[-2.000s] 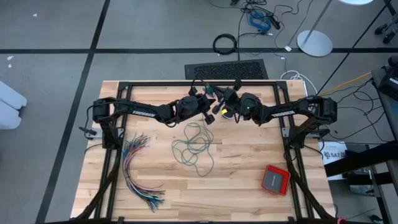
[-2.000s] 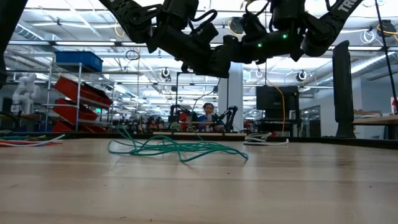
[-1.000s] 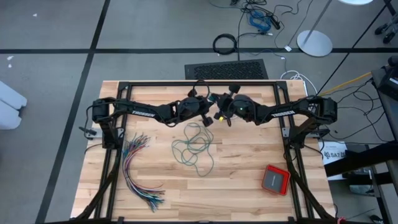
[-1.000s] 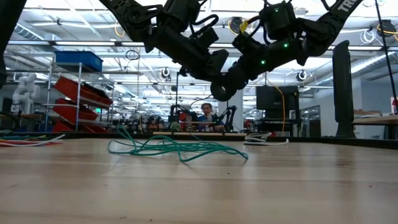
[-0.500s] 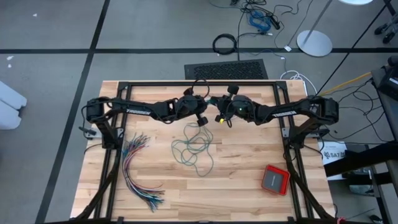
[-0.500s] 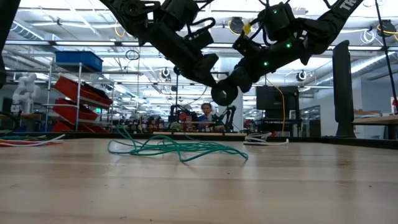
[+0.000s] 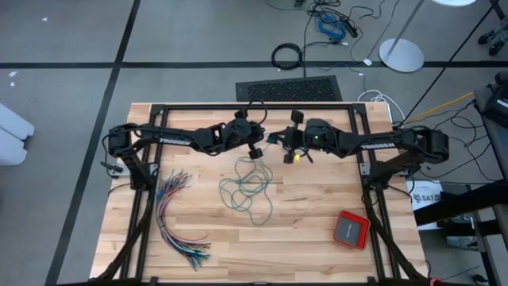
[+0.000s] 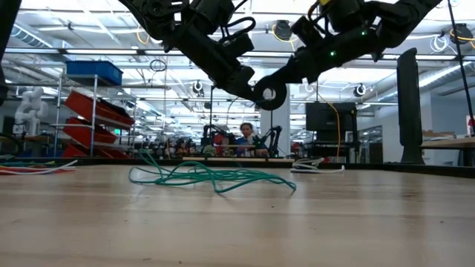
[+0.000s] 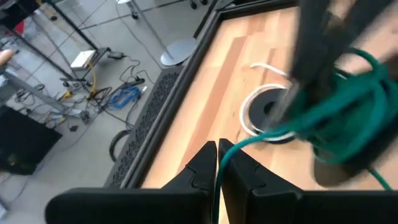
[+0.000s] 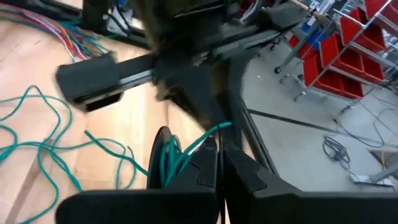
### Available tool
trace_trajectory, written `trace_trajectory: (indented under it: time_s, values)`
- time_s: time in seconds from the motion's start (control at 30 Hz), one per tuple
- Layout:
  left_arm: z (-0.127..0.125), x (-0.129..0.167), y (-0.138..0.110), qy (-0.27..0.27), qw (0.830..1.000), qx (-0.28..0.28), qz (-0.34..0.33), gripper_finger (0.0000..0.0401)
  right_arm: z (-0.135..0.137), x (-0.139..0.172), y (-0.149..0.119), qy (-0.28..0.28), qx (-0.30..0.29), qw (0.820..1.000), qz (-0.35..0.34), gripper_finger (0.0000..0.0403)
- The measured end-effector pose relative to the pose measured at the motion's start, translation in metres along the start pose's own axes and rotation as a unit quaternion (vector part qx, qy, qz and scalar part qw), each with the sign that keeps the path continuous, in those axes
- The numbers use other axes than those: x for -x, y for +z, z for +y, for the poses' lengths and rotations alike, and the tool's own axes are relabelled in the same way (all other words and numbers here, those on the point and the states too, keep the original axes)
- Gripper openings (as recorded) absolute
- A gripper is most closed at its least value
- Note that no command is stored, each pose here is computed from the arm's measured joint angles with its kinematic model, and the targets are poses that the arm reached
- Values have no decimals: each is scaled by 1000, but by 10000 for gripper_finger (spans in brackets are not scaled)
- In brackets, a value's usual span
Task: Coil cords
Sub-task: Coil the green wire onto the spool
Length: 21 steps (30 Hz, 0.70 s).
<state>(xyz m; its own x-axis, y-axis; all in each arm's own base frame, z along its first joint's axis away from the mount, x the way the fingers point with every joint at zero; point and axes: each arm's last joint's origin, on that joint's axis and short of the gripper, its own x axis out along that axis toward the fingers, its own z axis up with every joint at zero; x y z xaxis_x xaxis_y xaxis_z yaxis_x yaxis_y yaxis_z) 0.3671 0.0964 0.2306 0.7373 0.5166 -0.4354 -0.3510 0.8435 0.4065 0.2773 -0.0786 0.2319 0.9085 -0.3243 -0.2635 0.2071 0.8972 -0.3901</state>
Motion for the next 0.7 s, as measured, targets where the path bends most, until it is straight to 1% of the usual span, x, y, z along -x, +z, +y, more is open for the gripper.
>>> trace_trajectory:
  time_s: [0.3,0.47,0.57,0.7]
  values:
    - [0,0,1,-8,1000,0,-4,24,-2,6,5,-3,-8,1000,-6,0]
    - [0,0,1,-7,1000,-2,0,24,-4,8,7,-29,-15,999,-6,0]
    - [2,-1,0,-4,1000,-4,1,25,-5,10,9,-33,-19,999,-13,0]
    - [6,-2,-1,3,1000,-9,4,25,-9,16,17,-44,-27,998,-38,0]
